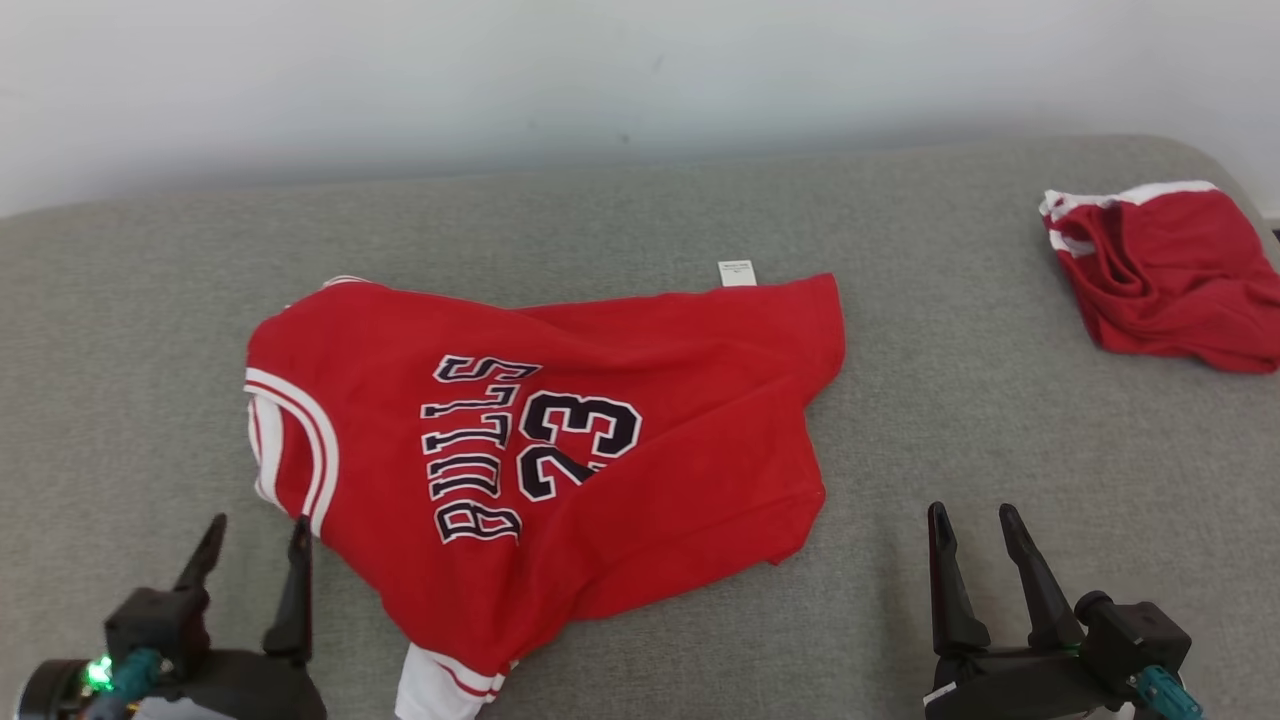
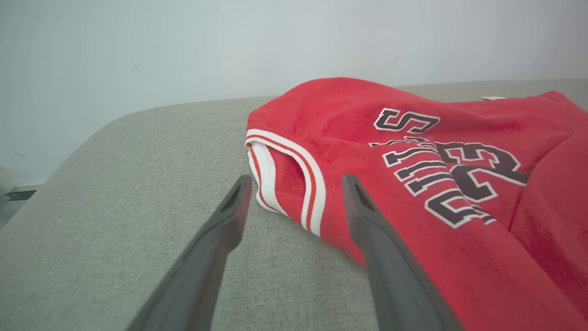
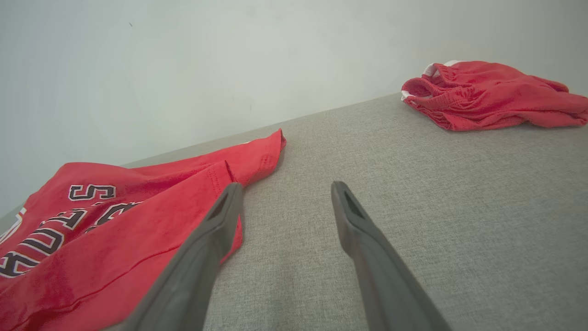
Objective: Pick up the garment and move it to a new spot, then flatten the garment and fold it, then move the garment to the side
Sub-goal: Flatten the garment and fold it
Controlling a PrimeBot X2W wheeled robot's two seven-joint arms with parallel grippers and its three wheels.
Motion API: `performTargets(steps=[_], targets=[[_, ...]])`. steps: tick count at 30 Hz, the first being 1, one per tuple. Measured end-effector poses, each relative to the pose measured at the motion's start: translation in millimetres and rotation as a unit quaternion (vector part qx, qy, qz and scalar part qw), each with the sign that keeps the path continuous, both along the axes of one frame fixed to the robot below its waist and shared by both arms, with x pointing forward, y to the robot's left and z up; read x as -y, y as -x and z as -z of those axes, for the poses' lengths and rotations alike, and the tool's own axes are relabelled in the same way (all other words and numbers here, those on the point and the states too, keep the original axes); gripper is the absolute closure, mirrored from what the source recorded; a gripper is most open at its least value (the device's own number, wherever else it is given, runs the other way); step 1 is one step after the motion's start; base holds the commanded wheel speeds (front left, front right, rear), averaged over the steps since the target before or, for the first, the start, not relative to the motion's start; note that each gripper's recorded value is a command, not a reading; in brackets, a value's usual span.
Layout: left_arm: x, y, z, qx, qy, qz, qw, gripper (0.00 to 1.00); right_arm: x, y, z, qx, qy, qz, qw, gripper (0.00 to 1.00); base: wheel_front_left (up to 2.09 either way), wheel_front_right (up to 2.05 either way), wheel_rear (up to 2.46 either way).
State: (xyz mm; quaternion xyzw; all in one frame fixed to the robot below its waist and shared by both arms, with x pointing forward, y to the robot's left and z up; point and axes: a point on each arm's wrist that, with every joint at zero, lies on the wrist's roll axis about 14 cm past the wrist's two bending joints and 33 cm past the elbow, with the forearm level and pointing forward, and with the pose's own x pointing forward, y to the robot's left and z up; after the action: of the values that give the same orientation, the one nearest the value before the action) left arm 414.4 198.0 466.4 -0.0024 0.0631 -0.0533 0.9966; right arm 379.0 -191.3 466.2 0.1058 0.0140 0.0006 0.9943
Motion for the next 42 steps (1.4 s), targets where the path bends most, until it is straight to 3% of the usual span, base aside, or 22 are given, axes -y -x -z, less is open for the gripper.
performTargets(steps=[8,15,21,22,23,24,32,42], targets=[[-5,-27,28,-0.050,0.009,-0.007,0.999,0.00,18,3,6,-0.010,0.010,0.025,1.000,0.00,0.00,0.00,0.00],[0,-29,63,-0.107,0.015,-0.009,0.994,0.00,30,9,9,-0.017,0.015,0.042,0.999,0.00,0.00,0.00,0.00],[4,-30,74,-0.128,0.050,-0.017,0.990,0.01,32,10,7,-0.014,0.017,0.045,0.999,0.00,0.00,0.00,0.00],[6,-31,74,-0.126,0.060,-0.018,0.990,0.23,32,10,6,-0.013,0.017,0.045,0.999,0.00,0.00,0.00,0.00],[9,-33,73,-0.123,0.065,-0.017,0.990,0.95,32,10,5,-0.012,0.017,0.045,0.999,0.00,0.00,0.00,0.00],[9,-33,73,-0.123,0.065,-0.017,0.990,1.00,32,10,5,-0.012,0.017,0.045,0.999,0.00,0.00,0.00,0.00],[27,-59,32,-0.043,0.026,0.013,0.999,1.00,34,11,0,-0.005,0.020,0.047,0.999,0.00,0.00,0.00,0.00],[153,-50,-6,0.016,0.055,0.168,0.984,1.00,36,14,0,-0.006,0.020,0.051,0.998,0.00,0.00,0.00,0.00]])
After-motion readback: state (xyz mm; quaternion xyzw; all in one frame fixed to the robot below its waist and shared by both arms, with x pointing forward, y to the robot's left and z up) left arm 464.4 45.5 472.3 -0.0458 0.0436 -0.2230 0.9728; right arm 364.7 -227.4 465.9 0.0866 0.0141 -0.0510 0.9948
